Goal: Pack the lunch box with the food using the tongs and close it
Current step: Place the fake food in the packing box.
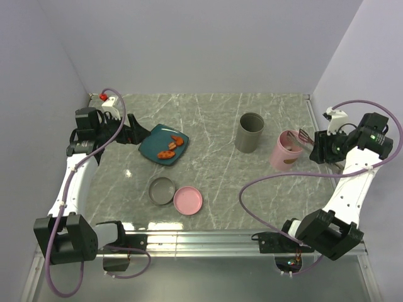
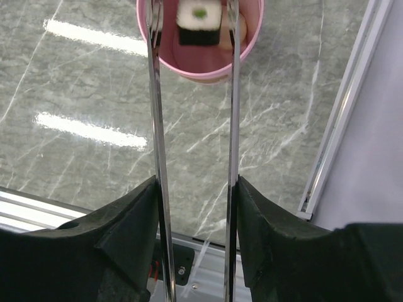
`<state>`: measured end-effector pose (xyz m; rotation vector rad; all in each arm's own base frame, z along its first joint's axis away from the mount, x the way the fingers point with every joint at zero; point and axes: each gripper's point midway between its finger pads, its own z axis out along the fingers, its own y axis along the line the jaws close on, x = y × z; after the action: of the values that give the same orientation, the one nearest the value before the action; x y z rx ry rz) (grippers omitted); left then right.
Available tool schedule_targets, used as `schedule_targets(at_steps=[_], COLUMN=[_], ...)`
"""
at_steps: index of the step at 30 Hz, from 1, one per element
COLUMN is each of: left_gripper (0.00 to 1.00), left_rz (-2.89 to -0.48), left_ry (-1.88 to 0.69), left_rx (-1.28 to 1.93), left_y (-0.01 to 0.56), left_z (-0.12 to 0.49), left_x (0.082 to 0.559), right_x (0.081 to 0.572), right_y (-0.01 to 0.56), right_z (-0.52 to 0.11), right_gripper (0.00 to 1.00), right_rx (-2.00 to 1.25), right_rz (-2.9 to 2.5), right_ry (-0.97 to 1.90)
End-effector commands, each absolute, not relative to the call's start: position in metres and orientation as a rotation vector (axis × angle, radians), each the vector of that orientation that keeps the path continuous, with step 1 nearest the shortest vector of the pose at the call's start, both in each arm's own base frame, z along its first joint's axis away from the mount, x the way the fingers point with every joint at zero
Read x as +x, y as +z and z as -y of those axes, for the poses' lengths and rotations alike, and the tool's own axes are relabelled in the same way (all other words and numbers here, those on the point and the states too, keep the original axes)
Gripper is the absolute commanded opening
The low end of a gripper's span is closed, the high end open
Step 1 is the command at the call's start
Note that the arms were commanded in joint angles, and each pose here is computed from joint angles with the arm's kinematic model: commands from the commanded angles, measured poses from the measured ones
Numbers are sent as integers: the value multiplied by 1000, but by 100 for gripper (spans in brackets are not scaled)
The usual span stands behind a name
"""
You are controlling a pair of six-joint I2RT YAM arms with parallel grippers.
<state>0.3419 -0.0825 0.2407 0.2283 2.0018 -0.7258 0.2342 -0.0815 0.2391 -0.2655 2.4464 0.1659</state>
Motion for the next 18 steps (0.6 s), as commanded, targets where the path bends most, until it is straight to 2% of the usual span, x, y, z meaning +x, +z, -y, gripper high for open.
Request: schedule_targets(at_steps=[1,10,14,18], left_gripper=[98,97,98,98], left_rz=[-1947,-1975,-1985,-2017], left_ry=[-719,-744,-705,-681], left_rx=[249,263,272,252], left_y=[258,253,257,255], left_z=[85,87,83,78], left_x=[343,343,345,343], right_x=[236,240,250,266], right_y=[260,282,309,333], right_z=[81,56,27,-28], right_gripper=[56,54,54,53], right_rx=[-288,-330,-405,-523], right_rz=[-2389,-2334,-2257,-2163], right_ry=[128,240,291,378])
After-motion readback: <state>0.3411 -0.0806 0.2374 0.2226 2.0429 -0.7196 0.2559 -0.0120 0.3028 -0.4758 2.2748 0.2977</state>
